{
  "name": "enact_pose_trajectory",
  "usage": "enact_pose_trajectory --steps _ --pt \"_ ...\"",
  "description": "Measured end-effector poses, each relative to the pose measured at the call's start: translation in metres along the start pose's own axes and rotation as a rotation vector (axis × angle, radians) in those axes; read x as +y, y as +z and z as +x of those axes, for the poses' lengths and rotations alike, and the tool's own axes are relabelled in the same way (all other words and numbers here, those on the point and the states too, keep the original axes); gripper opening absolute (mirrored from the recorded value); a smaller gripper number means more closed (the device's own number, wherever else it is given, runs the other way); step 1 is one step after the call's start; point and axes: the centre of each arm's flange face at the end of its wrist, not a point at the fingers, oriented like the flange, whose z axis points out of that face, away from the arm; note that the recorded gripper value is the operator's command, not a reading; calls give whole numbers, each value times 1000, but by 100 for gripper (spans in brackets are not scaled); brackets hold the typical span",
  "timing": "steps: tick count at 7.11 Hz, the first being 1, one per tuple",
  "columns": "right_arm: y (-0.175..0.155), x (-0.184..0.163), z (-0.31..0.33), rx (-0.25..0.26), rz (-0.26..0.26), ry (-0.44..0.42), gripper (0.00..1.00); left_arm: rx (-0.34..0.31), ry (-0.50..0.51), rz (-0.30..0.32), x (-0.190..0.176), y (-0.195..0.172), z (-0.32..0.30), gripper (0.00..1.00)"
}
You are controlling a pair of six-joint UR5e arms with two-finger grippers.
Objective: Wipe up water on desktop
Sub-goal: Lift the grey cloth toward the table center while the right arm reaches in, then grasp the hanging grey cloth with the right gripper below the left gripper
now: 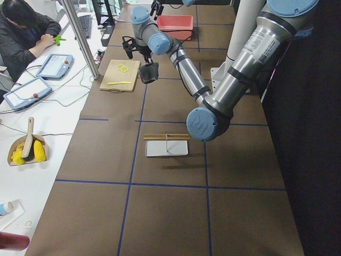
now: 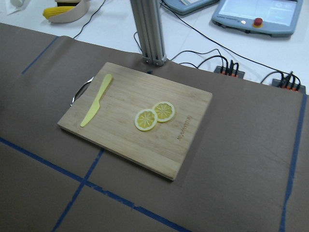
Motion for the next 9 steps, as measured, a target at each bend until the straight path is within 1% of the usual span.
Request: enact_pose_trajectory --steps 2,3,4,5,8,9 --pt "29 31 -74 40 109 -104 100 -12 -32 0 5 21 41 0" --pt "40 49 -107 56 143 -138 100 -17 -48 -3 11 32 67 0" --pt "46 62 -129 60 162 -157 100 -18 -55 -13 20 41 90 0" --pt "48 69 -140 59 169 -165 99 -12 -56 -25 29 48 111 0" --pt "51 77 -150 53 165 -176 99 52 -60 -62 52 68 173 0" --pt "51 79 -152 50 163 -179 99 61 -54 -77 61 75 189 0"
